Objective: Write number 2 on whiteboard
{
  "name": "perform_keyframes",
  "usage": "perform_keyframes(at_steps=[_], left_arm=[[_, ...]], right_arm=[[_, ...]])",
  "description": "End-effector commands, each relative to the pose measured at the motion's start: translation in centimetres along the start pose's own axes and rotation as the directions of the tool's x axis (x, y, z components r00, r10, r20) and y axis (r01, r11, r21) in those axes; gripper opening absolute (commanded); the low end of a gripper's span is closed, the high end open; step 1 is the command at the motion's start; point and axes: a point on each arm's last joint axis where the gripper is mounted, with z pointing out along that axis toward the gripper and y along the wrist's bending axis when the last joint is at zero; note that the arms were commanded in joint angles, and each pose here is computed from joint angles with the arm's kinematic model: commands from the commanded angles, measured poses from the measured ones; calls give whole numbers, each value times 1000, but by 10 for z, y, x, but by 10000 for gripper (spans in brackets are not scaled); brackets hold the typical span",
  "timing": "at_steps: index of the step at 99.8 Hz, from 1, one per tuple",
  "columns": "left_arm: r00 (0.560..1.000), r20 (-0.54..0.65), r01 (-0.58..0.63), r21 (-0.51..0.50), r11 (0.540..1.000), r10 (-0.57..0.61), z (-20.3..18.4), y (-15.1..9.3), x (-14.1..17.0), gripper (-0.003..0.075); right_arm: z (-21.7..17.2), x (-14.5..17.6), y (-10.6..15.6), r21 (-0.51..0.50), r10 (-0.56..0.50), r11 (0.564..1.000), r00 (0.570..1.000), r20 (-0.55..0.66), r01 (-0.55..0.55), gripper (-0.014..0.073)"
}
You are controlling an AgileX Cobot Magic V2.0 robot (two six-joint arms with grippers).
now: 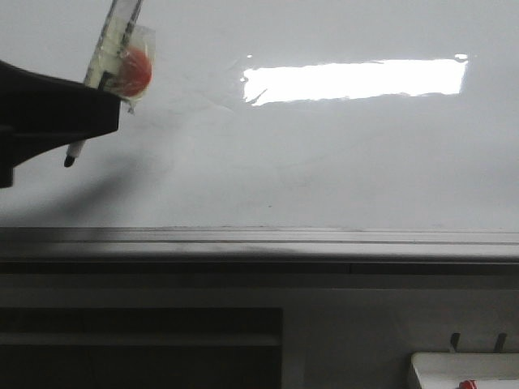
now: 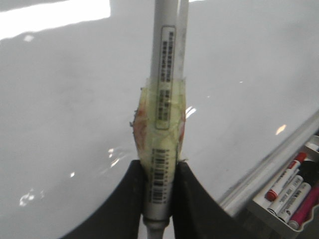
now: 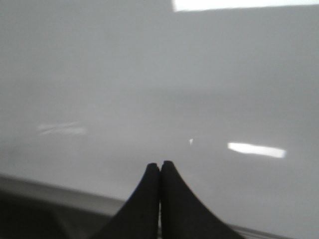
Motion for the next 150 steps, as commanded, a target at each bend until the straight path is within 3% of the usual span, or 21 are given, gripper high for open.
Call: perform_keyframes(at_steps=[1,12,18,31,36,53,73,95,110,125,139,145,150], left_arm=[[984,131,-130,79,988,119,-6,-9,-21,-20],[936,173,-335,185,924,305,-13,-22,-23,-20],[916,184,-393,226,891,357,-14,-26,-21,-20],[920,188,-382,247,891,343,-15,-28,-21,-20],[916,189,-393,253,884,353,-15,-28,-21,-20],[883,202,-467,296,833,423,-17,-33,-18,-20],[883,188,-468,294,833,429,-16,-32,-16,-20],[884,180,-468,293,834,432,-16,-32,-16,-20],[884,171,-468,292,834,436,-16,-31,-15,-20],[884,165,-468,291,835,438,-16,-31,-14,-20],[884,165,-468,291,835,438,-16,-31,-14,-20],[884,167,-468,291,834,437,-16,-31,-15,-20],[884,167,-468,291,834,437,-16,-31,-15,-20]], right_arm=[[1,-18,16,-196,-59,978,997,39,66,-60],[7,-22,32,-395,-69,915,996,54,84,-27],[10,-24,40,-470,-80,877,995,66,102,76],[20,-25,52,-573,-77,815,996,42,87,365],[24,-25,55,-594,-114,797,993,37,114,413],[36,-39,63,-621,-211,754,974,80,214,378],[49,-60,79,-661,-315,669,936,160,339,377],[68,-68,105,-736,-348,590,927,140,332,377],[79,-74,121,-724,-346,596,924,160,348,377],[86,-73,140,-759,-367,551,918,152,347,377],[99,-70,146,-744,-379,574,916,130,343,370],[103,-67,147,-743,-385,577,915,120,340,303],[104,-67,148,-742,-385,579,916,115,336,181]])
